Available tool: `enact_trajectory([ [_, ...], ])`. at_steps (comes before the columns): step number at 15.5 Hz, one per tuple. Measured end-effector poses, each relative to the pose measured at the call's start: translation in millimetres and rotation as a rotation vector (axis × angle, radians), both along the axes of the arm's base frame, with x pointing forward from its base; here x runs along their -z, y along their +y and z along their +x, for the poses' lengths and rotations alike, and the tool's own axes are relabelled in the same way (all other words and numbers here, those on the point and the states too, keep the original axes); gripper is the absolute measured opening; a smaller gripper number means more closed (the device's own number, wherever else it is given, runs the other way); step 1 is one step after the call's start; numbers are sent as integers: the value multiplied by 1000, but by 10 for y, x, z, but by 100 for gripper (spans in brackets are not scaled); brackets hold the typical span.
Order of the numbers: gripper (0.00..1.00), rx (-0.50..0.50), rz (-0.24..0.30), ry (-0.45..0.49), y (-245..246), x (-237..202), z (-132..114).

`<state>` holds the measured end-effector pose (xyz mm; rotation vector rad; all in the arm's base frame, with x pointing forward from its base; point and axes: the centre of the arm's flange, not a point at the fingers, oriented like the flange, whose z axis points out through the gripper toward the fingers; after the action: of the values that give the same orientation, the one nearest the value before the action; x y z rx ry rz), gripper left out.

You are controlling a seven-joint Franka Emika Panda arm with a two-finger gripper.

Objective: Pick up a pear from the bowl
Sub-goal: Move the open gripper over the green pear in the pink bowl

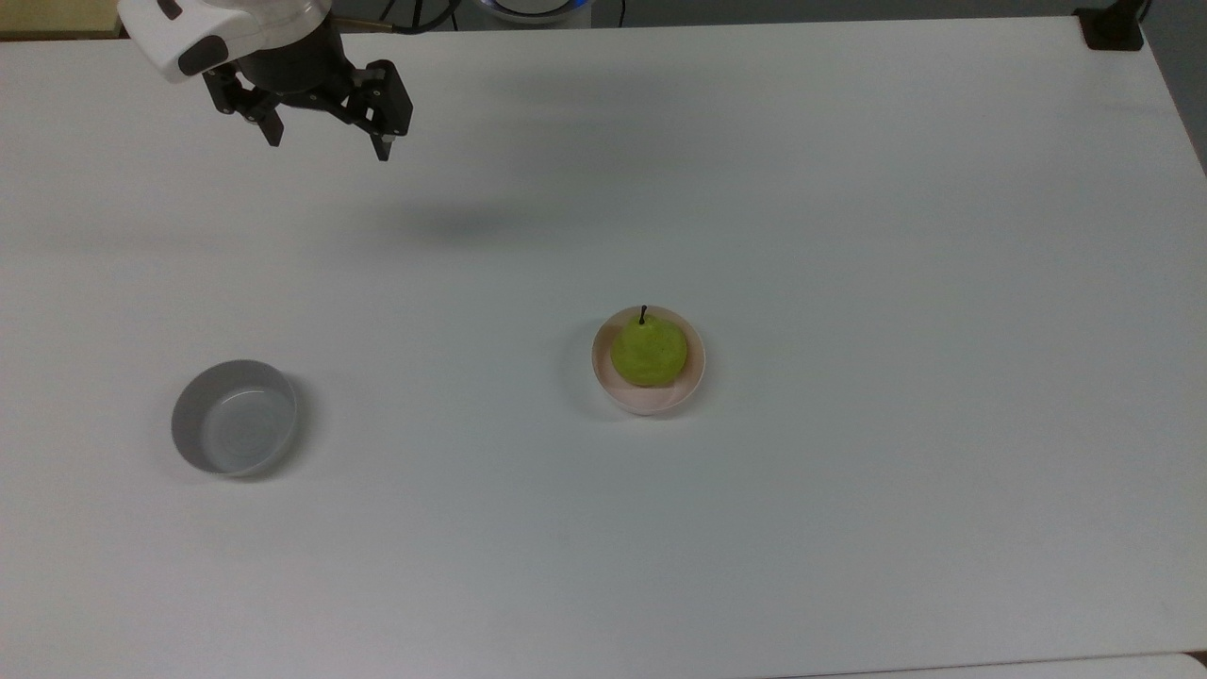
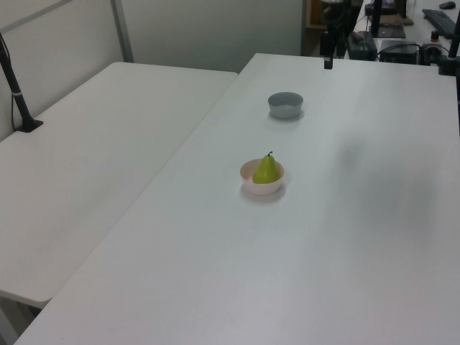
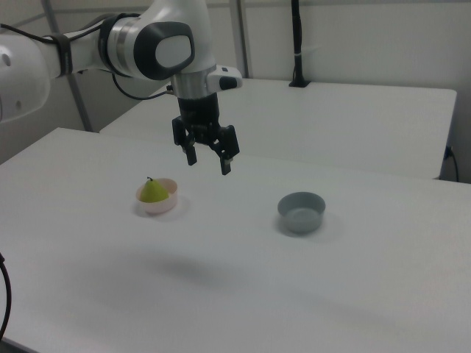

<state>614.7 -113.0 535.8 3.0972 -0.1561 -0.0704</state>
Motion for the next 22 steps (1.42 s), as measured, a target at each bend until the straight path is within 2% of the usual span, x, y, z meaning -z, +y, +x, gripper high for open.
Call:
enact_trajectory([
  [9, 100, 11, -3, -1, -51, -10, -11],
  [13, 100, -12, -8, 3, 111, 8, 20],
  [18, 100, -114, 9, -39, 870, 149, 232],
  [22, 100, -204, 41, -37, 1589, 322, 304],
])
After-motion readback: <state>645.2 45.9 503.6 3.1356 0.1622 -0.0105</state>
